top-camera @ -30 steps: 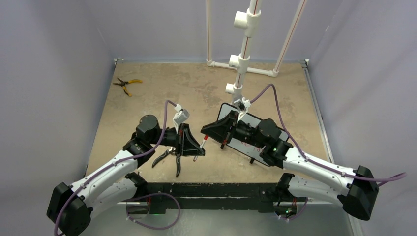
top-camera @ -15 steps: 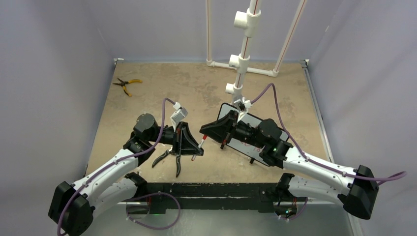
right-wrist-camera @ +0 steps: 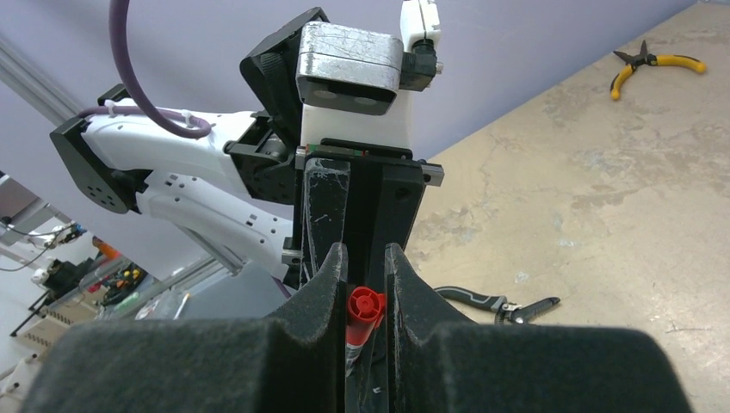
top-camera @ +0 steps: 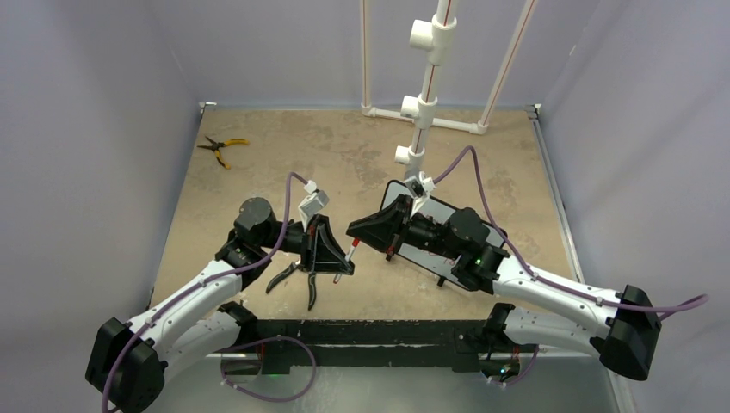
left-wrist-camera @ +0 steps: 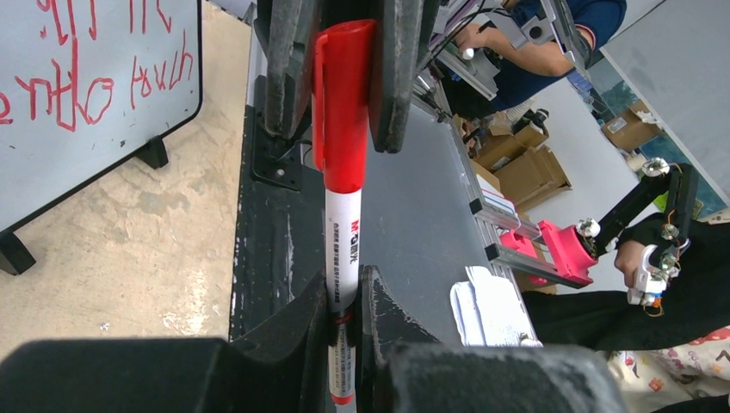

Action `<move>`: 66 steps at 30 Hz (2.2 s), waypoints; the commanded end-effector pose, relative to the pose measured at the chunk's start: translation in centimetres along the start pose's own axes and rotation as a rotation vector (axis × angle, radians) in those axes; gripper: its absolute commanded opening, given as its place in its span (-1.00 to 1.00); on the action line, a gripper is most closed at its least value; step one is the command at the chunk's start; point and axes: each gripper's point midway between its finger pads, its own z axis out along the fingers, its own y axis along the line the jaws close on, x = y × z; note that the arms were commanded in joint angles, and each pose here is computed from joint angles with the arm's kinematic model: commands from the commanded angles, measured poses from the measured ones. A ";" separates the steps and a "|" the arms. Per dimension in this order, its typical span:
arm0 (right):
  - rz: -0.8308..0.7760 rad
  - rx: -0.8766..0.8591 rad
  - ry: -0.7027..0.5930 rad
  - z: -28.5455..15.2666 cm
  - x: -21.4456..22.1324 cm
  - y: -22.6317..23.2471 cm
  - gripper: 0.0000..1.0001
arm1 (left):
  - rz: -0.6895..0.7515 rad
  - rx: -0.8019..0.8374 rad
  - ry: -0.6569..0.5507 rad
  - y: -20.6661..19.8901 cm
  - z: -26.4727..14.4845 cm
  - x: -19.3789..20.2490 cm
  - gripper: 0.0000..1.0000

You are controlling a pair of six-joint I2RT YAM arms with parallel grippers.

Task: Write a sentence on the whiteboard
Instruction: Adjust the pen cap next to the whiteboard marker, then put down the whiteboard marker at the center of the board.

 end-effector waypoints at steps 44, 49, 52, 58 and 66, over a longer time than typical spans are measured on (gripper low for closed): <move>-0.020 0.783 -0.024 -6.0 -3.2 -6.5 0.97 | -0.186 -0.998 -0.171 15.5 -8.9 1.0 -1.00; -0.140 0.828 -0.156 -7.7 -6.9 -6.8 0.97 | -0.225 -1.074 -0.243 18.6 -9.4 0.6 -0.98; -0.203 0.865 -0.208 -8.7 -9.0 -7.7 0.97 | -0.231 -1.115 -0.273 21.0 -9.5 0.5 -0.93; -0.290 0.968 -0.322 -12.0 -13.0 -10.1 0.97 | -0.268 -1.163 -0.229 24.4 -9.4 2.7 -0.75; -0.324 1.095 -0.411 -16.0 -15.1 -13.4 0.97 | -0.283 -1.235 -0.283 26.0 -10.6 2.5 0.22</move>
